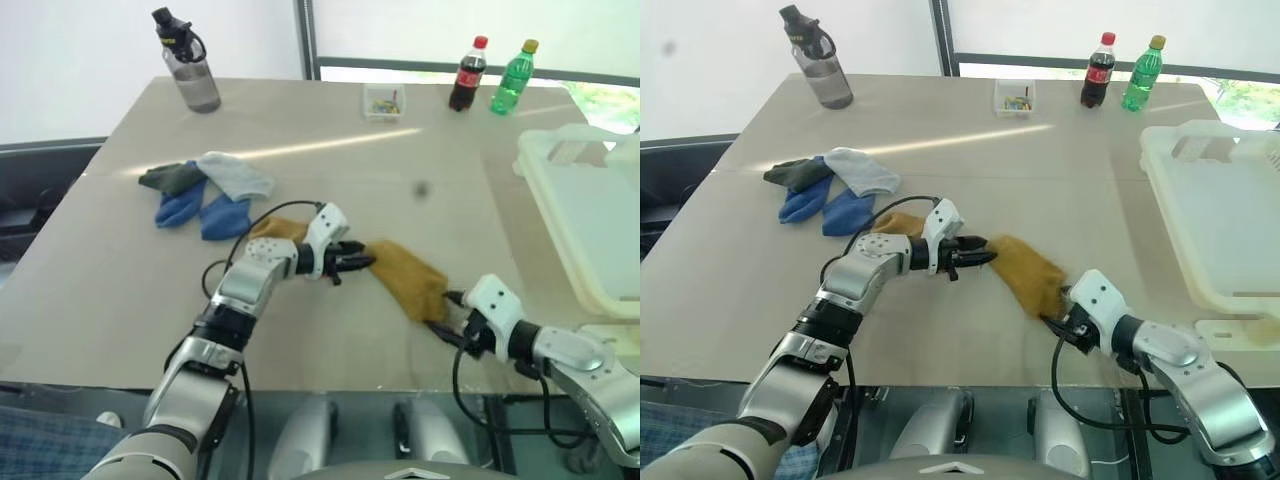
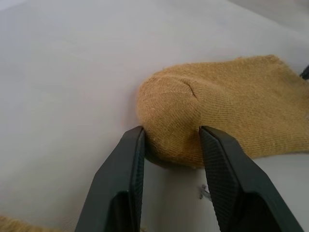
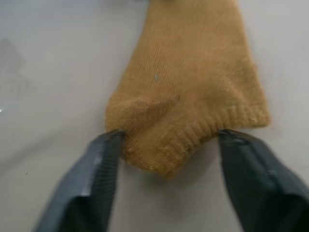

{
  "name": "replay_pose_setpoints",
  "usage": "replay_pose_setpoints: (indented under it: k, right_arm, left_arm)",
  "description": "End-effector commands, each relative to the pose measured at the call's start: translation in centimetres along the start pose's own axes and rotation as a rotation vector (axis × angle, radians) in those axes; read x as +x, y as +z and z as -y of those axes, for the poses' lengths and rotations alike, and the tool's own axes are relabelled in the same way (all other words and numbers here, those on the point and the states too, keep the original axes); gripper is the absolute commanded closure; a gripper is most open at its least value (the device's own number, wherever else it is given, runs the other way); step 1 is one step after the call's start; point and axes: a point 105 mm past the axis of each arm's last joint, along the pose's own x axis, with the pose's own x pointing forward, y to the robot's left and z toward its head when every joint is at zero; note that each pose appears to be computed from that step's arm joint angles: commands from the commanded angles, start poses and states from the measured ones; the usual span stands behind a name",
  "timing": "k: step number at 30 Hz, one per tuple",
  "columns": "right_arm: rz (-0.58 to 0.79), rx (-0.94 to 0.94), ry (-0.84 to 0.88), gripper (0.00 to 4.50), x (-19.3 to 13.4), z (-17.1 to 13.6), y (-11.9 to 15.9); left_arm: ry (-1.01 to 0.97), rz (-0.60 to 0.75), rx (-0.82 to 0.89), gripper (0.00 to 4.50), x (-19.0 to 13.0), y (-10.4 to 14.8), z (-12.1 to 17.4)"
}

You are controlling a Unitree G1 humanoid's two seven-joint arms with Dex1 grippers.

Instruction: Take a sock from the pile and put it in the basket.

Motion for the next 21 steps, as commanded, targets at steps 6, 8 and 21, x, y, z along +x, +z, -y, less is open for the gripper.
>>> replay_pose_setpoints:
  k: [6, 8, 21]
  right_arm:
    - [0.000, -0.037, -0.041, 4.50, -0.1, 0.9, 0.6]
    - [0.013, -0.041, -0.065, 4.50, -0.1, 1.3, 0.9]
    - [0.025, -0.248, -0.101, 4.50, -0.1, 4.4, 3.0]
  left_arm:
    - [-0.079, -0.100, -0.017, 4.46, -0.4, -2.2, 1.0]
    - [-0.076, -0.107, -0.030, 4.46, -0.8, -2.4, 1.0]
    - [-0.035, -0.079, -0.250, 4.46, -5.9, -1.9, 5.1]
